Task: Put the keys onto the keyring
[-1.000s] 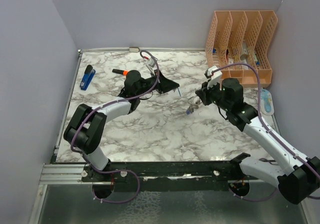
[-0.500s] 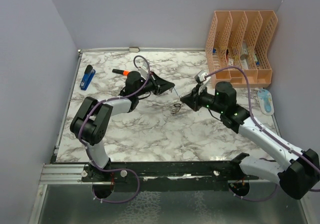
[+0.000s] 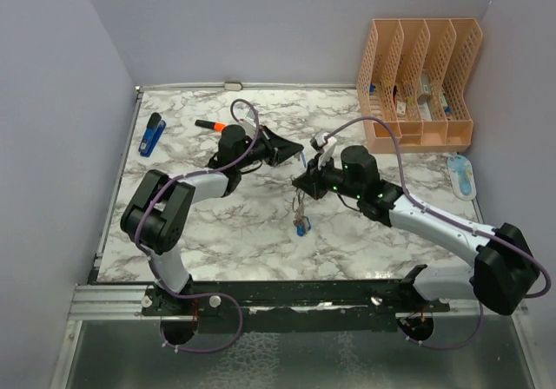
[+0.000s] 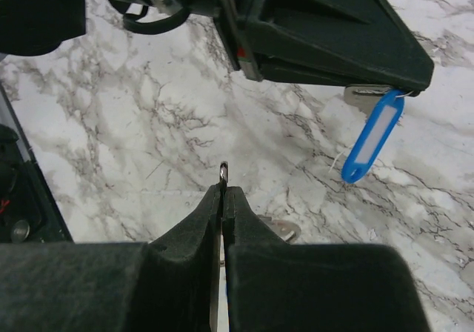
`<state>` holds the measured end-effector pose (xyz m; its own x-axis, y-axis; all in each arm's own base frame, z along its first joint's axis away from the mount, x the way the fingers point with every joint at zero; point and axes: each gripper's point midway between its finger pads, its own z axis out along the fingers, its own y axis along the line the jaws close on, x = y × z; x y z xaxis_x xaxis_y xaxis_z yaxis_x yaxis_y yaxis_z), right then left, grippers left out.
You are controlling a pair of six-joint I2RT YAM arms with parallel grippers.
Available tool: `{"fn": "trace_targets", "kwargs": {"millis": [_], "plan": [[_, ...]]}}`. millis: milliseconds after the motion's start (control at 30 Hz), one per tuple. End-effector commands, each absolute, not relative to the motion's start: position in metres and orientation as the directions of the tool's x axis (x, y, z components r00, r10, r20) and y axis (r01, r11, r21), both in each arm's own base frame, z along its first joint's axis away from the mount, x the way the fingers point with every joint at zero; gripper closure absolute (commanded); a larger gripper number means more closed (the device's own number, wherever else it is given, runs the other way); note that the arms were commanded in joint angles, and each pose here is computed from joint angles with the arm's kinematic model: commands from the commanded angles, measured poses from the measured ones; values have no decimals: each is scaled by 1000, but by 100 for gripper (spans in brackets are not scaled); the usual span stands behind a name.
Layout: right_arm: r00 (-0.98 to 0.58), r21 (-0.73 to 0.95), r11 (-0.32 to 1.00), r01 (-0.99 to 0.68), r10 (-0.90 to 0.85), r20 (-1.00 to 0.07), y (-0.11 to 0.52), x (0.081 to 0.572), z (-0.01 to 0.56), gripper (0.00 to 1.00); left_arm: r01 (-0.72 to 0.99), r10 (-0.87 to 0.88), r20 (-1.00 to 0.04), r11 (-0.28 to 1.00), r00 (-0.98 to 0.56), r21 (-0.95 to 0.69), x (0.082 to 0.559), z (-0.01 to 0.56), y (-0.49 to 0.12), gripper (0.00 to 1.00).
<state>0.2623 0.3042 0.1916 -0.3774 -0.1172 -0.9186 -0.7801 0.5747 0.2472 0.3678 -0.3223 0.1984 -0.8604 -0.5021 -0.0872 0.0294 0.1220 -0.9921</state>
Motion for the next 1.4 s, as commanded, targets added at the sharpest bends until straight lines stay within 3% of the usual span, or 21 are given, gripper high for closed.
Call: {"fn": "trace_targets", "kwargs": {"millis": [0,367,600,1367], "plan": [[-319,206,633,-746,-69,-945,311,292,212,99,58,-490,-86,72,-867,-996,356,226,-324,100],[-325,145,767,-625,-87,-942,308,339,193,99,77,-460,-100,67,-882,-995,341,237,-335,100],[-277,137,830,-540,-21,-961,295,353,214,99,73,-466,-100,77,-879,-994,343,232,-336,100],[-248,68,940,-334,-18,-969,232,347,243,99,71,-475,-108,96,-873,-993,345,226,-335,100]]}}
